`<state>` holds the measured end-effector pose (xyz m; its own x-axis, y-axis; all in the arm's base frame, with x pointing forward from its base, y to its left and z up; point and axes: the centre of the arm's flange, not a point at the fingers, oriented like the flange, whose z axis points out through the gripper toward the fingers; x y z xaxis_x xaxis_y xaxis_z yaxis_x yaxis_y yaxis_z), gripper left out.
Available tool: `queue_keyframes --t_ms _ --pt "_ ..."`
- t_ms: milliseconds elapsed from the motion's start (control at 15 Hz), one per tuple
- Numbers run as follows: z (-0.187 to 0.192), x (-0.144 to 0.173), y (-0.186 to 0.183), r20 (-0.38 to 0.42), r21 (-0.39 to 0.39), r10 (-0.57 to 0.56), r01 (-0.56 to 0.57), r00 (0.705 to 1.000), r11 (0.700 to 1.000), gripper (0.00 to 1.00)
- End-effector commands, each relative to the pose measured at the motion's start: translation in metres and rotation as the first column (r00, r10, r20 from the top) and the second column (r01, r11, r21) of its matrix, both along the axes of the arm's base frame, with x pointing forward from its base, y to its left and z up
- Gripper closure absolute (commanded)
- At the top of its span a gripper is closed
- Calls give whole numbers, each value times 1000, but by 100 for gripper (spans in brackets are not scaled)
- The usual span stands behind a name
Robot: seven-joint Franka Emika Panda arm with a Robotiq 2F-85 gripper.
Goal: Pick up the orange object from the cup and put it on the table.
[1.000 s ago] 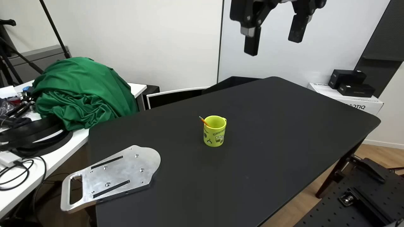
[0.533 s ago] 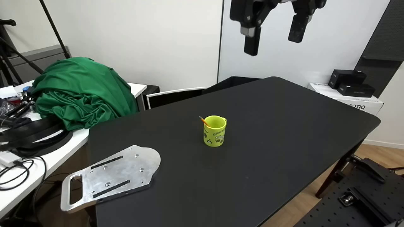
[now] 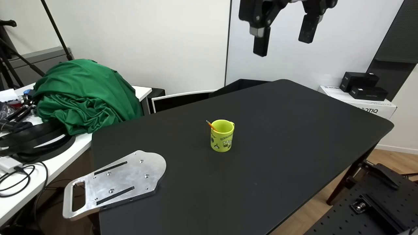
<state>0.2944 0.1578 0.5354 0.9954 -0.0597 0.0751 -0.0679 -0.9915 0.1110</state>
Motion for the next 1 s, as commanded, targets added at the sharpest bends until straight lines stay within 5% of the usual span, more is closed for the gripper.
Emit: queue_keyframes --t_ms 0,733,933 --pt "5 16 -17 18 -9 -21 22 1000 1000 0" --pt "8 113 -117 77 -62 -165 170 983 983 0" --pt "10 144 -140 11 4 -14 14 1000 1000 0"
